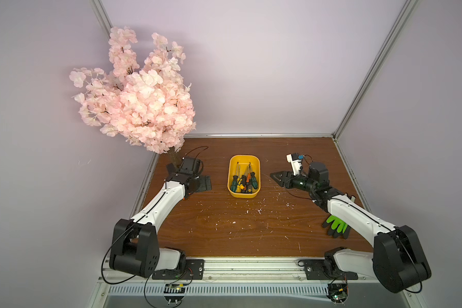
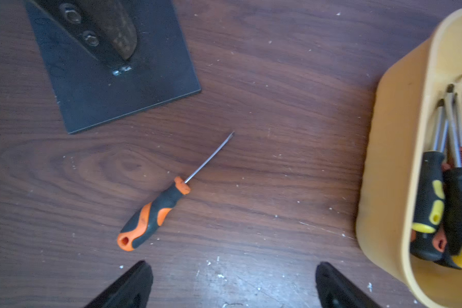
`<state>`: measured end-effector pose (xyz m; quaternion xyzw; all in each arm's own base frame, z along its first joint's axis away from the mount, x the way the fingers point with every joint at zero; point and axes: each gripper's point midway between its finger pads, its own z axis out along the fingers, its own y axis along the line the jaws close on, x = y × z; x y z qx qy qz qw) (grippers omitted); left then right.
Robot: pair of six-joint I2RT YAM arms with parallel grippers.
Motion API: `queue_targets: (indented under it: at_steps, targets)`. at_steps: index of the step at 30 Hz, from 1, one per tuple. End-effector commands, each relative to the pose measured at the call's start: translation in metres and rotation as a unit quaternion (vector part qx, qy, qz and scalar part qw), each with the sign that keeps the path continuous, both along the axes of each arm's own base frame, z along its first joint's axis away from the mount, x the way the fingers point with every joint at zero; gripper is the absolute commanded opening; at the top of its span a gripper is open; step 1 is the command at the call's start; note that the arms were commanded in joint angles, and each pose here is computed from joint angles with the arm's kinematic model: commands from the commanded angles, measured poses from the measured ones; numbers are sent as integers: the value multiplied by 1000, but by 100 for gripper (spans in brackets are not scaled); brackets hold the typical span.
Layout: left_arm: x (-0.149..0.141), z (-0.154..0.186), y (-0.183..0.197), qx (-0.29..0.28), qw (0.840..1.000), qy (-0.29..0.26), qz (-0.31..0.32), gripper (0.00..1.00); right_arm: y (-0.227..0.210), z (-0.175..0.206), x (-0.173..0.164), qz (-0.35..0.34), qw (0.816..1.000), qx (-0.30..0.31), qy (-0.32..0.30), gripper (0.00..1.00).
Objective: Put the screwdriver on the desktop into the storage box
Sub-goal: Pick up the screwdriver from the center of the board.
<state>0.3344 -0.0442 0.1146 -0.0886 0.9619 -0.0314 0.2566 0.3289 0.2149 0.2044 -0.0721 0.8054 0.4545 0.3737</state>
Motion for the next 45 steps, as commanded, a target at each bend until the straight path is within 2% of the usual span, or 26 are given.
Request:
queue_targets:
  at_steps: [1, 10, 17, 25, 35, 39, 45]
  targets:
    - [-4, -11, 19, 21, 999, 27, 3, 99, 1, 16, -3, 8, 1000, 13, -28, 56]
    - [2, -45, 52, 42, 995, 84, 21, 99, -3, 15, -9, 5, 999, 3, -34, 56]
    - [12, -62, 60, 55, 992, 111, 15, 86, -7, 15, -10, 1, 999, 3, -36, 56]
    - [8, -84, 62, 61, 988, 144, 8, 80, -11, 18, -10, -5, 999, 0, -40, 56]
    - [-2, -93, 47, 20, 987, 158, -2, 58, -11, 18, -6, -8, 999, 6, -36, 56]
    - [-14, -101, 40, 14, 985, 170, -14, 54, -10, 18, -4, -6, 999, 11, -35, 56]
    - [-29, -111, 21, 24, 981, 188, -45, 36, -8, 18, 0, -7, 999, 18, -31, 56]
